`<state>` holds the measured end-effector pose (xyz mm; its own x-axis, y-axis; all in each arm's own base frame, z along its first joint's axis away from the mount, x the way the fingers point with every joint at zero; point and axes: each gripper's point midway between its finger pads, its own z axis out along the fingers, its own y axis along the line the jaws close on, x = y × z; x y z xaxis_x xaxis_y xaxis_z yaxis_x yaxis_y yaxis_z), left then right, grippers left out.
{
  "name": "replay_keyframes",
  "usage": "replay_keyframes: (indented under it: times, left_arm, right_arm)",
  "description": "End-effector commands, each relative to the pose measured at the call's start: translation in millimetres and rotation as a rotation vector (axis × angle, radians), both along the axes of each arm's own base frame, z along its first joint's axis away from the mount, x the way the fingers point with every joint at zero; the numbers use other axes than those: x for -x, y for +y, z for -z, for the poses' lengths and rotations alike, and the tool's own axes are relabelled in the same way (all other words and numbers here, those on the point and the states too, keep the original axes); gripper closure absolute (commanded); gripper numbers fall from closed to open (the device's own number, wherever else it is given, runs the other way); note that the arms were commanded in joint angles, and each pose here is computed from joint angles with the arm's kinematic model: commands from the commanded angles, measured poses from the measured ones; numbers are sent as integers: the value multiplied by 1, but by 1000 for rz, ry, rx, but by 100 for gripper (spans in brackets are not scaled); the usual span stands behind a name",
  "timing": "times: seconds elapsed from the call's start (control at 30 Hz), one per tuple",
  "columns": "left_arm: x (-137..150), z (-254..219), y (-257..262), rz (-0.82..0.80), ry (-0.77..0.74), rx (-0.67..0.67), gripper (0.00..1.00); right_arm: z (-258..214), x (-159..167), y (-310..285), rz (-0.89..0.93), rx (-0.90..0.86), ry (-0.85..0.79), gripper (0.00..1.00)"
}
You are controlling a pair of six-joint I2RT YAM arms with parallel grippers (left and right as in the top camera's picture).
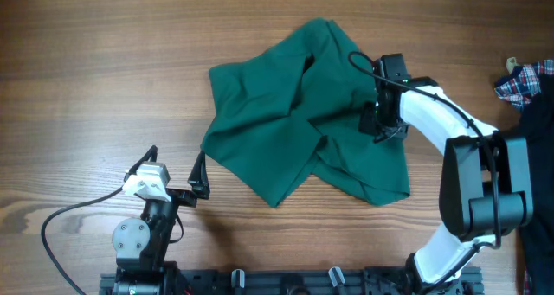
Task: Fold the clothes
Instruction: 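Drag the green garment with the right gripper to the table center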
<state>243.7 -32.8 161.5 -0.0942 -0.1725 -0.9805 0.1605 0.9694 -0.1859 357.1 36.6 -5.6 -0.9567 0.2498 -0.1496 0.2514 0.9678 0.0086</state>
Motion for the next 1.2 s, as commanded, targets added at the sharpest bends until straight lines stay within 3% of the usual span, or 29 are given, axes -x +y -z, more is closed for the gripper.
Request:
replay_keyframes:
  times: [0.0,0.17,0.27,0.4,0.5,0.53,0.57,0.6,0.63,0.73,0.8,0.9,1.03,1.17]
  left_arm:
    - [0,2,3,-16,2,9,0]
    - [0,2,3,-16,2,9,0]
    - [0,2,3,-16,2,9,0]
    - [0,2,3,-16,2,9,0]
    - [0,2,3,-16,2,9,0]
    - [0,2,3,-16,2,9,0]
    - [0,2,3,-16,2,9,0]
    - [0,2,3,-16,2,9,0]
    - [0,2,3,-16,2,9,0]
    - [-1,1,4,-17,-3,3,0]
    - [0,-16,-1,8,-70,21,0]
    - [-2,-27,9,-52,-114,28,0]
    - [8,-77,-1,14,-270,40,0]
    - [-5,-110,-4,26,-116,55,0]
  right_arm:
    - [41,-2,-48,12,116,40,96]
    - [33,-40,-100,37,141,-117,96]
    - [16,-74,-108,-55,94,-242,96]
    - [-58,-144,-121,-90,150,-432,96]
    - [-113,-172,-103,-149,86,-502,96]
    - [-138,-175,-79,-170,-14,-504,82]
    - [-147,-173,-64,-173,-92,-502,57]
    - [-152,-172,-53,-172,-151,-501,41]
    - [-157,-171,-41,-170,-219,-499,37]
    - [-165,-158,1,-185,-461,-464,30]
    - [-165,-150,15,-205,-517,-431,27]
    - [-159,-140,26,-228,-521,-384,25]
    - [-153,-132,26,-242,-492,-347,23]
    - [-147,-127,21,-223,-459,-315,23]
